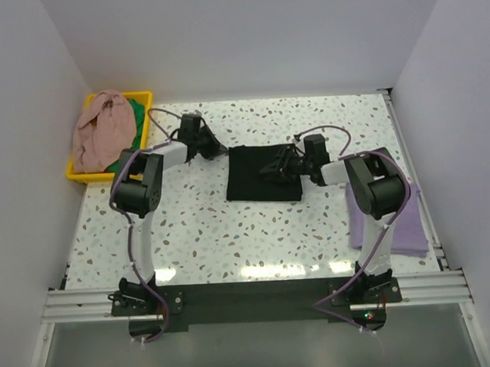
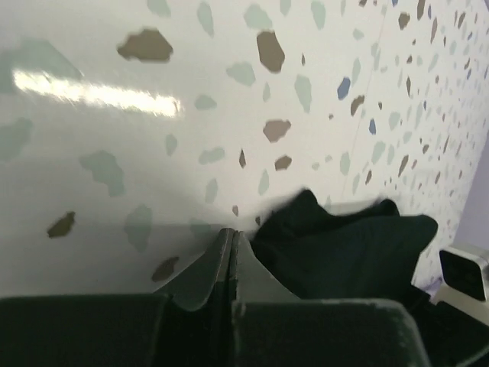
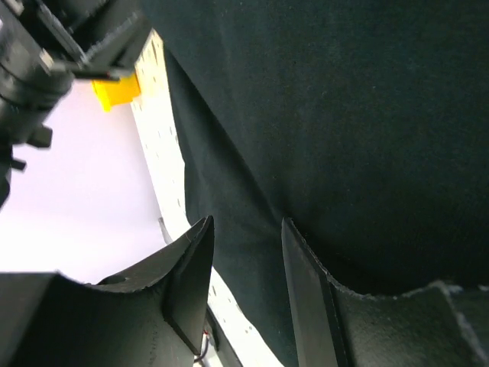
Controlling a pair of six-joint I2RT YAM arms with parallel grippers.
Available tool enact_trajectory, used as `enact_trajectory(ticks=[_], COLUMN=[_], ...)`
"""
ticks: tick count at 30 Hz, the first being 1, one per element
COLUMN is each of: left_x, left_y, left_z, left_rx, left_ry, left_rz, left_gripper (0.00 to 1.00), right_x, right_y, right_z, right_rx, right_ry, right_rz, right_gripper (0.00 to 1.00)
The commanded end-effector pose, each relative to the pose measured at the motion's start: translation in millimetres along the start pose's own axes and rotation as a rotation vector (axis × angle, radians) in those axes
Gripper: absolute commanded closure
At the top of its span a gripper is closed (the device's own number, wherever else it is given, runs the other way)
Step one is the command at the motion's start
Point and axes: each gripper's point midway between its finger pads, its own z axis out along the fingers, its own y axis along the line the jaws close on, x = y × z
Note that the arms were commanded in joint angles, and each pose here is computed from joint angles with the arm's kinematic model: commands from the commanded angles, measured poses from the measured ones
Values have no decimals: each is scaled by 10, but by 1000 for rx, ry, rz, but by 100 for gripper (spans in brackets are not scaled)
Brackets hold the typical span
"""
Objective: Fold and stack the t-shirts
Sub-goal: Fold the tshirt, then neatly place the folded tshirt to the corner
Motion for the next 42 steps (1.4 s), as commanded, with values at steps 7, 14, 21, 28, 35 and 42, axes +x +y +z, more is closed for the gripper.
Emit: enact_trajectory(ticks=[7,14,21,28,35,42], left_x=[-284,-373,298,1131,1809,2069], left_y=[-201,-755,-1006,-1211,-870,-519], left_z=[-111,-711,-989,-875,-586,-422], left_rx=[79,171,183,225,142,57], left_ry=[-48,-111,-68,67,205,265], left_rz=[56,129,189,245,250,249], left_gripper=[100,87,80,81,85,87], right_x=[128,-229,-584,-654,-695,-587], right_y=[42,405,70,-174,-501,-646], right_z=[-193,-645,-1275,-1136,-1006,-811], right_rx=[11,85,317,382,457,491], right_ry=[8,-111,-272,-188,-166,-118], right_rz=[-70,-193,-254,-307,-291,-288], right_gripper=[54,48,31,24,21,21])
